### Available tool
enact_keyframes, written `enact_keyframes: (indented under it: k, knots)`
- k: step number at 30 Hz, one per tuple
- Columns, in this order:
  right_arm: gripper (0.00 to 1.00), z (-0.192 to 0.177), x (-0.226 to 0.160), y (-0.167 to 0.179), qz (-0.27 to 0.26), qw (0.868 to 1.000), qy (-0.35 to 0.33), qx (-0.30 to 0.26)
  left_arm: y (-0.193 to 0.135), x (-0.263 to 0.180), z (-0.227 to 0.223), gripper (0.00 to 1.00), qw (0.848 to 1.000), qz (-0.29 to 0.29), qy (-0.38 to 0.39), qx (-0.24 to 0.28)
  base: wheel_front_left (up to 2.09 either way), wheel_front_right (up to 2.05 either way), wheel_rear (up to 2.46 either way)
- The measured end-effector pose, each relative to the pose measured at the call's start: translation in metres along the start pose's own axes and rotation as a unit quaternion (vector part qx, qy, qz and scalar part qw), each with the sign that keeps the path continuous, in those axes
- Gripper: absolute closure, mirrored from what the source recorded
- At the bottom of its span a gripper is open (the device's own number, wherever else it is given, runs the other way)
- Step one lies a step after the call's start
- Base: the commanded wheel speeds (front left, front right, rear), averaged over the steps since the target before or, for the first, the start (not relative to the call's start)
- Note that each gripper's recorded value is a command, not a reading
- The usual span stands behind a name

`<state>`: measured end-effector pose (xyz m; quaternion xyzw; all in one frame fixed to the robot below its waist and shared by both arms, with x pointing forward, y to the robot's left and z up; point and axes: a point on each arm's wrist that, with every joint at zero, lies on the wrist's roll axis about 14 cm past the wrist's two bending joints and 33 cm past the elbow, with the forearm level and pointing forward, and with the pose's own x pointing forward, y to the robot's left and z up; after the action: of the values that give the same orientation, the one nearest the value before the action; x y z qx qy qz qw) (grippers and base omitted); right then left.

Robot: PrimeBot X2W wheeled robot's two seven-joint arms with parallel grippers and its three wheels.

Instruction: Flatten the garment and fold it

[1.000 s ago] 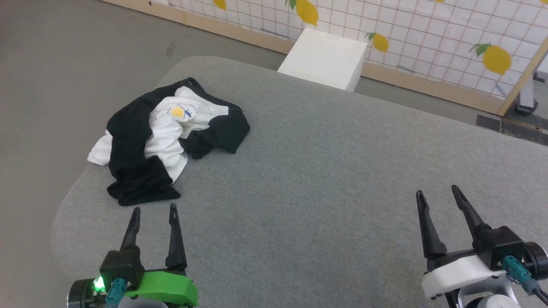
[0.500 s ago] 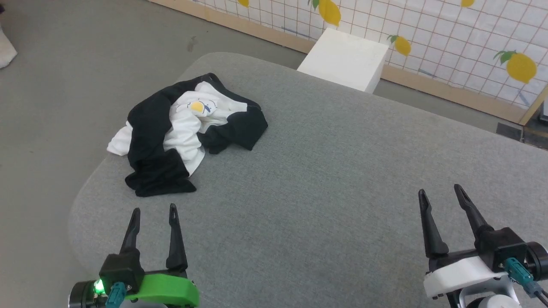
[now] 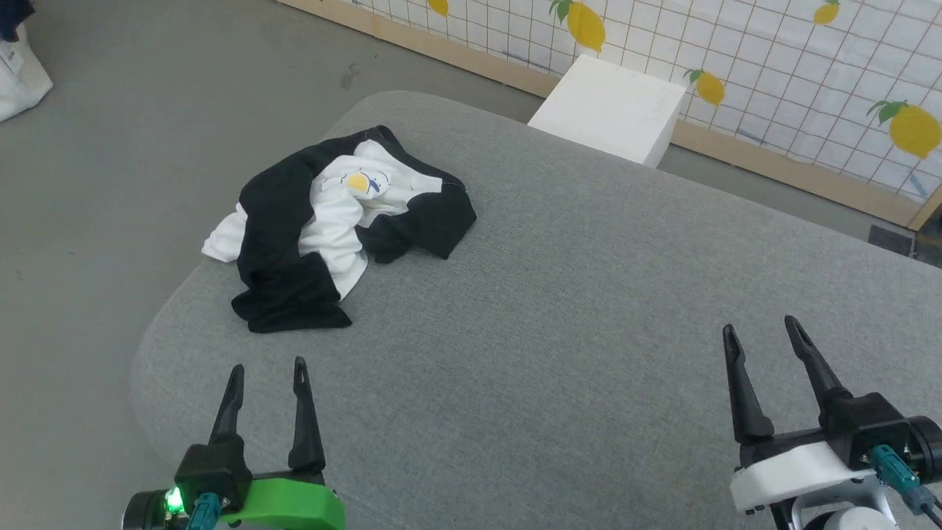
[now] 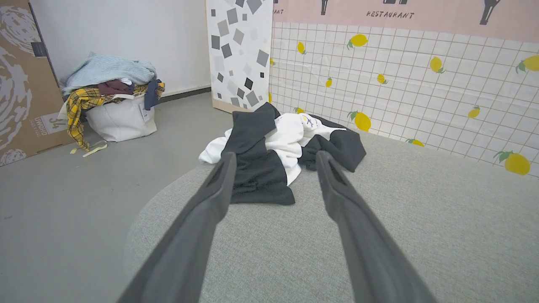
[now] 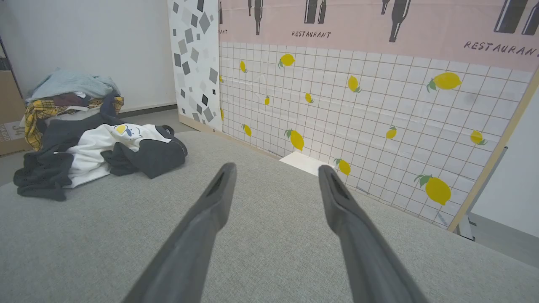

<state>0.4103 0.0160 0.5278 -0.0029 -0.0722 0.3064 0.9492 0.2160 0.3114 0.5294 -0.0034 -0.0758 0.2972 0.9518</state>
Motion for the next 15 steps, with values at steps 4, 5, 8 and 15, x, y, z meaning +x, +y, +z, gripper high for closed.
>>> enact_keyframes:
  k: [4,5,8,15]
  knots:
    - [0.00,0.002,-0.001,0.000,0.000,1.000,-0.002,-0.001,0.000,-0.001,0.000,0.00,1.000,0.000,0.000,-0.001,0.00,0.00,0.00]
    - [0.00,0.002,-0.001,0.000,0.000,1.000,-0.002,-0.002,0.000,-0.001,0.000,0.00,1.000,0.000,0.000,-0.001,0.00,0.00,0.00]
    - [0.00,0.003,-0.002,-0.001,-0.002,1.000,-0.002,-0.002,0.000,-0.001,-0.001,0.00,1.000,0.001,0.002,-0.011,0.00,0.00,0.00]
    - [0.00,0.003,0.001,-0.012,-0.014,1.000,-0.003,-0.009,-0.017,0.027,0.032,0.00,0.998,-0.039,-0.050,-0.019,0.00,0.00,0.00]
